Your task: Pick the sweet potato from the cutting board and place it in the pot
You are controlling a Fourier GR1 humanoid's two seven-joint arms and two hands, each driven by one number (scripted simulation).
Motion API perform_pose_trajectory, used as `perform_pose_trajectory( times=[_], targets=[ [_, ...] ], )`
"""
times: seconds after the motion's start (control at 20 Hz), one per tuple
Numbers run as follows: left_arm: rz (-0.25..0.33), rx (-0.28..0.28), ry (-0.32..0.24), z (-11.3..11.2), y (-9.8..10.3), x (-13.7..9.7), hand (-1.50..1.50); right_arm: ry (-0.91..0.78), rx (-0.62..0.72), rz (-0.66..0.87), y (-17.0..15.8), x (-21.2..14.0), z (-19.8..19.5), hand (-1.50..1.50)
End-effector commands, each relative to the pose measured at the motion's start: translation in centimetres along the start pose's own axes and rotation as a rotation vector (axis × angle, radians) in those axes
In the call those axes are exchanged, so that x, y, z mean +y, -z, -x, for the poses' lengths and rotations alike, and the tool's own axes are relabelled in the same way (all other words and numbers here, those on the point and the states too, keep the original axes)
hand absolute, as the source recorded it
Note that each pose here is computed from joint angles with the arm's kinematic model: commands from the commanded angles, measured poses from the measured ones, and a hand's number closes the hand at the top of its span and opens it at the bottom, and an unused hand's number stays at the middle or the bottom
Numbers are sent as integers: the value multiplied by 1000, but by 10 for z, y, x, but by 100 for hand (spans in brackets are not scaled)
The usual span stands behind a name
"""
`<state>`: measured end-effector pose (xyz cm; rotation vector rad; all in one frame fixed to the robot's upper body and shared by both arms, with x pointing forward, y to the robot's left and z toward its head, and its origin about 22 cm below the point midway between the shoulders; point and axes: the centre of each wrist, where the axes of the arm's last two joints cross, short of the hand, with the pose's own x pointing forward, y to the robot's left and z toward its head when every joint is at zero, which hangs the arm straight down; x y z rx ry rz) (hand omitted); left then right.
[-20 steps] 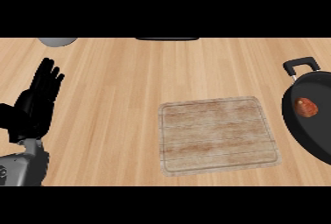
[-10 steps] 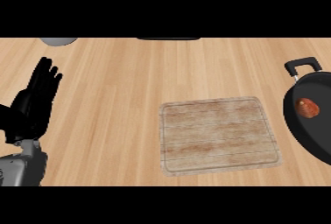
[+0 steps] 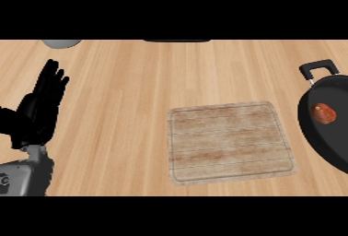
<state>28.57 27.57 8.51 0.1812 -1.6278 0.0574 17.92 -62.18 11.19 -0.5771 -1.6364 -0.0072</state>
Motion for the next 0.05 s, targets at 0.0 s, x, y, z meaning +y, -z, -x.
perform_pose_trajectory(
  times=[0.0],
  targets=[
    [-7,0,-5,2,-6,-10,0,61,-67,-85,-14,-4,11,-150]
  ],
)
